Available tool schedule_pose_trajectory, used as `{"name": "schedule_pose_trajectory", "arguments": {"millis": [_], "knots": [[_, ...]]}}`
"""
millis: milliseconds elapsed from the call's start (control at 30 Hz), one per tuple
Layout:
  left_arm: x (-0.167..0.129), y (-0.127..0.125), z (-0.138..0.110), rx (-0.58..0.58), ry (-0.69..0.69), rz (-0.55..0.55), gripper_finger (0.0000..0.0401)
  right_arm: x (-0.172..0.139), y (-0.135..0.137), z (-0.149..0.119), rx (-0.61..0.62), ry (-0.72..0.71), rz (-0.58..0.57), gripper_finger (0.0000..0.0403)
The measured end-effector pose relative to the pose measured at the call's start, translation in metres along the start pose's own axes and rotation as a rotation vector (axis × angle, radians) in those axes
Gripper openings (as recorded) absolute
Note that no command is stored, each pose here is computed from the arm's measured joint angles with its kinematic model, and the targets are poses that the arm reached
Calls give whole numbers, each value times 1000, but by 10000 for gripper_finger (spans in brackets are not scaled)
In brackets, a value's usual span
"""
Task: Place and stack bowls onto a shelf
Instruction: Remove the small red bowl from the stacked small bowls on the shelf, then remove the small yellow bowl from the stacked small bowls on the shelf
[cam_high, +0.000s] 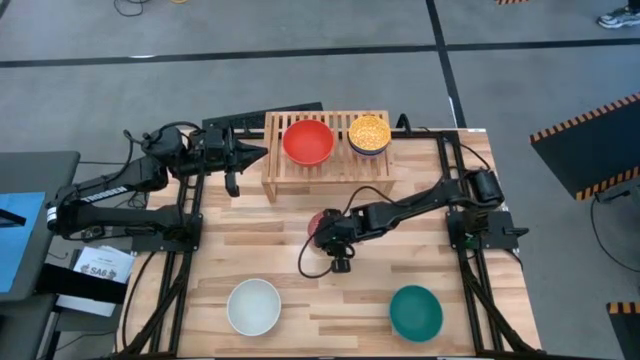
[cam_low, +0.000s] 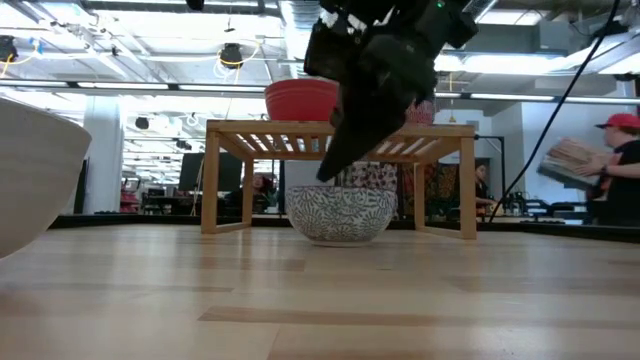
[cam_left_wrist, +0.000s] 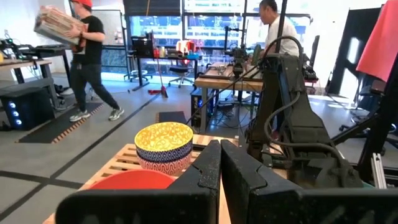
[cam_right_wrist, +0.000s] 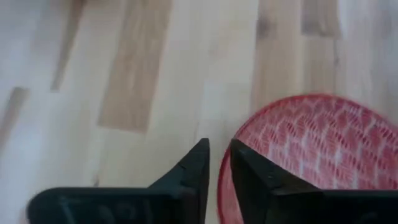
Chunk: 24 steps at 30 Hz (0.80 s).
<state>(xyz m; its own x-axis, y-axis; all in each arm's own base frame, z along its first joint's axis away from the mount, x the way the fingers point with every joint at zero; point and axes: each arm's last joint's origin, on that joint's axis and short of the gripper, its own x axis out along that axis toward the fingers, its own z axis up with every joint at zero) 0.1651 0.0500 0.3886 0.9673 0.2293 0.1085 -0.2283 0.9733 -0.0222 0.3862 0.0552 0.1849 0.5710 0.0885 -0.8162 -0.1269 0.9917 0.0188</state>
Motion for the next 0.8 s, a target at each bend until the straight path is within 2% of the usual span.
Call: {"name": "schedule_pose_trajectory", "arguments": {"millis": [267, 467, 633, 800], "knots": [[0, 0, 0, 0, 0, 1, 0, -16, 1, 7, 24, 48, 46, 186], [0, 0, 0, 0, 3, 2, 0, -54, -6, 10, 46, 134, 35, 251], [0, 0, -1, -1, 9, 2, 0, -100, -14, 3, 96, 128, -19, 260], [0, 0, -1, -6, 9, -8, 0, -137, -18, -30, 230, 48, -151, 260]]}}
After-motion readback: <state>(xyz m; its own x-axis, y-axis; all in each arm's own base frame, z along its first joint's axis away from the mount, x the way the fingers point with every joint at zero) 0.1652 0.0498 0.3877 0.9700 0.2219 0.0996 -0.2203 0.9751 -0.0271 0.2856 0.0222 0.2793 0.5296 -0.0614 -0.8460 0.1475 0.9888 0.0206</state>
